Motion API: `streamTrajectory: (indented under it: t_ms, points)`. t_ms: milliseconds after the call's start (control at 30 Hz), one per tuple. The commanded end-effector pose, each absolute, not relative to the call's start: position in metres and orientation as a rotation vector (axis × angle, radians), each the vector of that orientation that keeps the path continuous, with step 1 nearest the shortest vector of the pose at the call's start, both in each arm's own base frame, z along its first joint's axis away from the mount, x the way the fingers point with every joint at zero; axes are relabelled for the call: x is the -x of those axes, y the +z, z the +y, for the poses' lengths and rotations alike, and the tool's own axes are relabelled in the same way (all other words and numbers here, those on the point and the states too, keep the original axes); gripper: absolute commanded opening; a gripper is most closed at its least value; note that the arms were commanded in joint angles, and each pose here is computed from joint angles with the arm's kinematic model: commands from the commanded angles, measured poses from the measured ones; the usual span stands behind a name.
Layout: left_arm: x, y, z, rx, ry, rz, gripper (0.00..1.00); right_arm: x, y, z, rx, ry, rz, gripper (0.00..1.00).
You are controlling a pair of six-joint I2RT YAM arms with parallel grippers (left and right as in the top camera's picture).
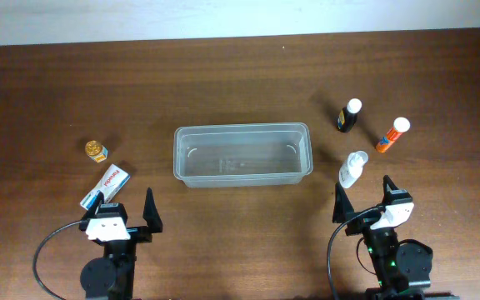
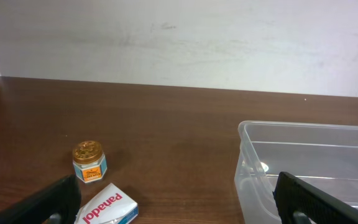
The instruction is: Pack container
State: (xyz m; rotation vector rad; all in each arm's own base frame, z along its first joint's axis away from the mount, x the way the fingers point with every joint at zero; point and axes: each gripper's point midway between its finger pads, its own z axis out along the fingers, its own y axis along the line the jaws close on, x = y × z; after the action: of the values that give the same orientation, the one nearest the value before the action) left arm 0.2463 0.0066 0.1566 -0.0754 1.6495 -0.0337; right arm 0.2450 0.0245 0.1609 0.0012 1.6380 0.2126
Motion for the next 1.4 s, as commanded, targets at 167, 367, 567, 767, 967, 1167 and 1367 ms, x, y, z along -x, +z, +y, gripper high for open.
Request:
streamTrajectory:
  t_ms: [167, 367, 567, 767, 967, 1167, 1367]
  points:
    - [-0.246, 0.156, 0.009, 0.067, -0.011, 1.649, 0.99, -0.245, 0.159, 0.023, -0.011, 0.212, 1.640, 0.98]
    - [-0.246, 0.156, 0.009, 0.067, -0.011, 1.649, 1.00, -0.243, 0.169, 0.029, 0.017, 0.242, 1.624, 0.98]
    - [-0.246, 0.156, 0.008, 0.067, -0.011, 1.649, 1.00, -0.235, 0.204, 0.032, 0.028, 0.262, 1.600, 0.98]
    - [-0.246, 0.156, 0.009, 0.067, -0.011, 1.649, 0.99, -0.238, 0.235, 0.032, 0.017, 0.262, 1.671, 0.98]
    - [-0.246, 0.156, 0.009, 0.067, -0.011, 1.650, 1.00, -0.257, 0.264, 0.032, -0.003, 0.270, 1.833, 0.98]
    - [-0.246, 0.156, 0.009, 0.067, -0.011, 1.649, 1.00, -0.264, 0.303, 0.032, -0.005, 0.262, 2.019, 0.98]
    - [-0.246, 0.156, 0.009, 0.067, -0.011, 1.650, 1.00, -0.244, 0.335, 0.032, 0.038, 0.232, 2.263, 0.98]
